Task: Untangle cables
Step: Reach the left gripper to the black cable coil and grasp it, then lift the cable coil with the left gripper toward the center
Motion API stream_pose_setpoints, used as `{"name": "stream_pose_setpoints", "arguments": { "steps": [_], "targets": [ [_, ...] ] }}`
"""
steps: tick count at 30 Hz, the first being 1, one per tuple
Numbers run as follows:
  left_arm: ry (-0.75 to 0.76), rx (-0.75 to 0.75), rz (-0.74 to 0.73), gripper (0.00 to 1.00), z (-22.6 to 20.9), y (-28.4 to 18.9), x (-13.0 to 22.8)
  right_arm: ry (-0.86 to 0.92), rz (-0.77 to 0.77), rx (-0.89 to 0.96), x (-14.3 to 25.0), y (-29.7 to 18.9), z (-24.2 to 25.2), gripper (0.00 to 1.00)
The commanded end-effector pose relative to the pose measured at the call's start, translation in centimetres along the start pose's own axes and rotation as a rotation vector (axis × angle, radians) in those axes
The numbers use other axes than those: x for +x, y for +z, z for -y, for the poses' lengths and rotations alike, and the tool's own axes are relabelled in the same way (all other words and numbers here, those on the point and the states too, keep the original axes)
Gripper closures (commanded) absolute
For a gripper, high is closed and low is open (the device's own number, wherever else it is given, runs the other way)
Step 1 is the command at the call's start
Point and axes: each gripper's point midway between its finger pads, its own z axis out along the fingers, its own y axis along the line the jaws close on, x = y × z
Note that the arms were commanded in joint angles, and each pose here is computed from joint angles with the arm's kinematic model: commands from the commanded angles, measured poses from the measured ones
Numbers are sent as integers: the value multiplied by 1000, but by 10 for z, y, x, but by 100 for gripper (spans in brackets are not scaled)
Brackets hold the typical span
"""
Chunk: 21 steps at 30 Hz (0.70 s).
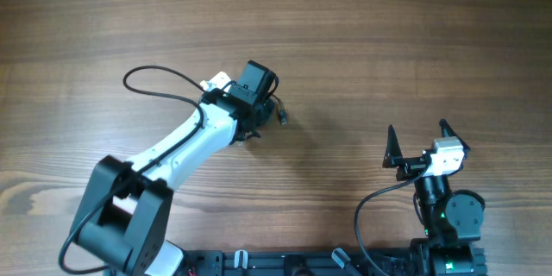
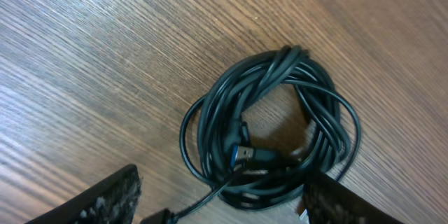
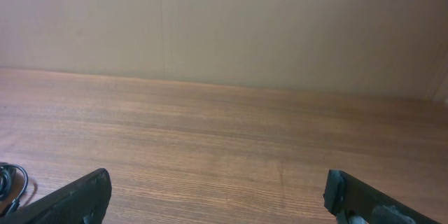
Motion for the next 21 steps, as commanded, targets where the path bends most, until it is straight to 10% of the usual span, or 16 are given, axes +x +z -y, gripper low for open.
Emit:
{"name": "stream_pose_setpoints", "arguments": {
  "steps": [1, 14, 17, 21],
  "targets": [
    [-78, -36, 15, 32, -7, 24, -12, -5, 5, 14, -1, 0, 3, 0],
    [-95, -45, -73, 61, -9, 51, 1, -5, 5, 14, -1, 0, 3, 0],
    [-76, -52, -81, 92, -8, 53, 8, -5, 5, 14, -1, 0, 3, 0],
    [5, -64, -89, 96, -12, 51, 8, -5, 5, 14, -1, 0, 3, 0]
  ]
}}
